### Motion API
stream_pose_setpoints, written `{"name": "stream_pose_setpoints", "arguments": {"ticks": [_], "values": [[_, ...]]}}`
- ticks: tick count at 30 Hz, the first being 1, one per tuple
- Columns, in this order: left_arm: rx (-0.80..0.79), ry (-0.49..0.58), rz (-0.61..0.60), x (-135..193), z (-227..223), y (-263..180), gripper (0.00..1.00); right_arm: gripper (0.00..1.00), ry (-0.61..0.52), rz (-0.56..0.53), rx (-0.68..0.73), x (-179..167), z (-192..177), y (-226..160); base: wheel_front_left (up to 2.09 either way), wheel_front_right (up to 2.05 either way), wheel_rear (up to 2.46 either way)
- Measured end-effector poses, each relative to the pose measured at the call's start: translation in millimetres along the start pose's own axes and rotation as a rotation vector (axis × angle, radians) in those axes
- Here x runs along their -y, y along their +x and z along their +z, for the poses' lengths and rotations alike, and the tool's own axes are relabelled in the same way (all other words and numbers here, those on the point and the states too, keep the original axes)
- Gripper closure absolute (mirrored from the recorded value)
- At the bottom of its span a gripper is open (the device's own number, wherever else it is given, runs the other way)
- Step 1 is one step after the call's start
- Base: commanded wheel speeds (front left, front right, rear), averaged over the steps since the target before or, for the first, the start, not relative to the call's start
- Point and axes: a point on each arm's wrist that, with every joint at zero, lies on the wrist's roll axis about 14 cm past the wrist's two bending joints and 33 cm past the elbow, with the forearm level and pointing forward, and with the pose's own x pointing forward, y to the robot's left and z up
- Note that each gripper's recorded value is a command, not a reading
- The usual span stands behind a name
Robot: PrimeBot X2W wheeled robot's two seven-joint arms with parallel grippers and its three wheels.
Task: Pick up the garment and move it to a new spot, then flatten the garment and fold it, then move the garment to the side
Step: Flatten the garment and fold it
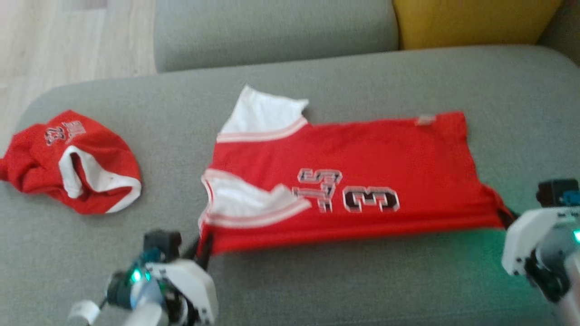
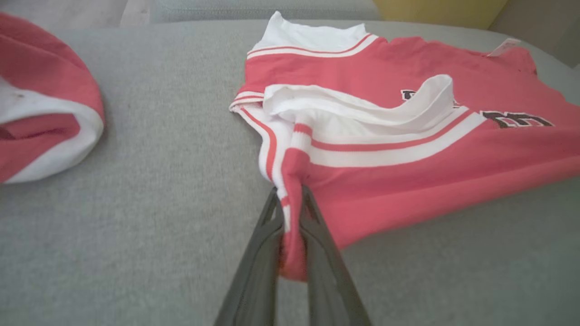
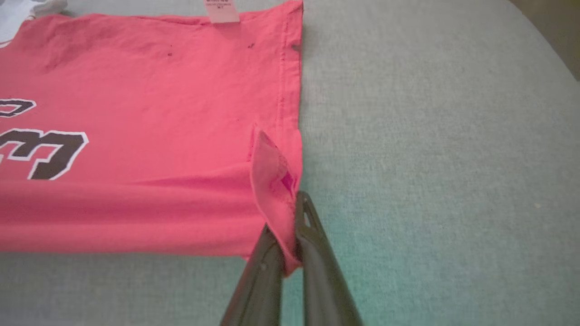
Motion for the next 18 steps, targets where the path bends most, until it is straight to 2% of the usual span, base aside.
{"name": "stream_pose_setpoints", "arguments": {"ticks": [7,8,9,10,11,15,18], "values": [[-0.154,-0.012,-0.055,16.4,-38.2,-35.6,1.0,1.0,0.013,0.014,-0.115,7.5,-29.5,-22.2,0.0,0.0,0.0],[-0.169,-0.014,-0.061,18.0,-41.5,-38.3,0.77,0.58,0.018,0.015,-0.127,7.6,-32.6,-24.1,0.0,0.0,0.0],[-0.177,-0.017,-0.064,18.6,-43.1,-40.3,0.77,0.58,0.025,0.016,-0.137,8.0,-35.5,-25.5,0.0,0.0,0.0],[-0.176,-0.016,-0.057,17.5,-42.8,-40.9,0.08,0.0,0.028,0.015,-0.133,8.3,-36.2,-26.9,0.0,0.0,0.0],[-0.167,-0.017,-0.047,15.6,-40.1,-40.1,0.0,0.0,0.041,0.01,-0.12,10.1,-34.2,-28.0,0.0,0.0,0.0],[-0.065,-0.034,0.001,4.4,-16.5,-33.3,0.0,0.0,0.066,-0.02,0.026,18.1,-3.5,-31.7,0.0,0.0,0.0],[0.03,-0.047,0.019,-0.4,3.7,-25.7,0.0,0.0,0.083,-0.007,0.142,7.5,18.7,-33.6,0.0,0.0,0.0]]}}
